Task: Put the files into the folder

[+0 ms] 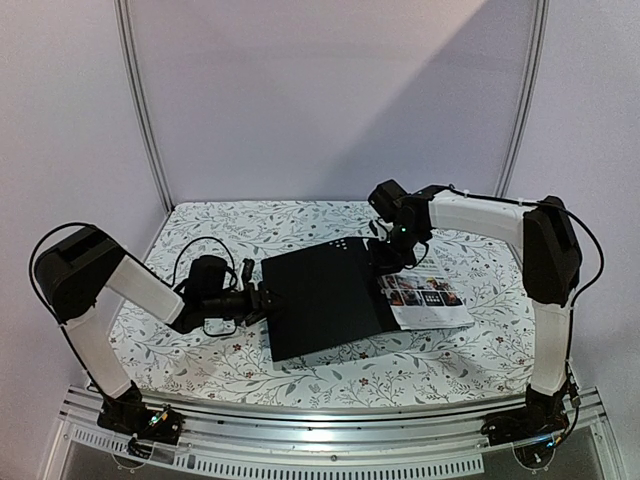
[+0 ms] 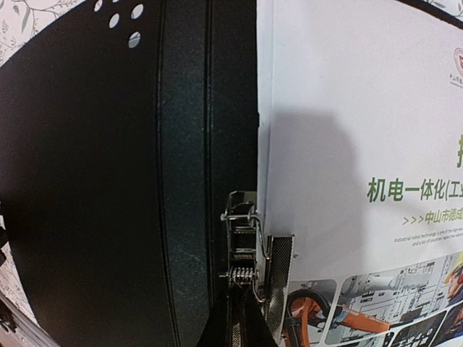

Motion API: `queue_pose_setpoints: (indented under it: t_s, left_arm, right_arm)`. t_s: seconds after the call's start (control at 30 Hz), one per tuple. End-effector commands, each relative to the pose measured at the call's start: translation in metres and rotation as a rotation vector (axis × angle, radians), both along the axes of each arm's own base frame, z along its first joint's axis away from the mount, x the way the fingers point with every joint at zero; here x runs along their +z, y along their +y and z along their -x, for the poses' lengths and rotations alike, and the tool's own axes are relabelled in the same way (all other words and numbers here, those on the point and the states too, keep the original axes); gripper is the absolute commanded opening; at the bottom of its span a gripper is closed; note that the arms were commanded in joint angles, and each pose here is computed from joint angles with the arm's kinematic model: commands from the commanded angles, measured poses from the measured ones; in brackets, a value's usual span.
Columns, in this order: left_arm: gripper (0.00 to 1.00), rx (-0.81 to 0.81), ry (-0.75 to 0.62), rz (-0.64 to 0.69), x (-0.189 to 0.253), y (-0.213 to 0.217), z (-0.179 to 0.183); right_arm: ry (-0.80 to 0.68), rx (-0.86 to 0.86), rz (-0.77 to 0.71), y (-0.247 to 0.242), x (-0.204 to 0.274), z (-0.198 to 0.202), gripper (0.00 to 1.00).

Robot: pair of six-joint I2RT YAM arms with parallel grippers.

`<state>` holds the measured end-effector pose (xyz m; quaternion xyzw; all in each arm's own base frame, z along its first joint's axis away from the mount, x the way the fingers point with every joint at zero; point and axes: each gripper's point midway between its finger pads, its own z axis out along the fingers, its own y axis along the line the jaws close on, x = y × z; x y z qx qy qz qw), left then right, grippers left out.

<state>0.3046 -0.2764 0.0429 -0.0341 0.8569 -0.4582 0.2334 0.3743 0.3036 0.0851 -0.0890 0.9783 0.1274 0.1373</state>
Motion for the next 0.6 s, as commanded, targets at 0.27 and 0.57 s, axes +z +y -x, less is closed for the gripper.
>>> queue_pose_setpoints:
  t_s: [0.27,0.57]
  left_arm:
    - [0.45,-0.08,-0.116,0.149,0.049,-0.018,0.006]
    - [0.24,-0.089,-0.054,0.122,0.043,-0.02,0.005]
  right_arm:
    - [0.085,0.032,-0.082,0.014,-0.032,0.01,0.15]
    - [0.06,-0.028,-0.159,-0.022,-0.003,0.0,0.48]
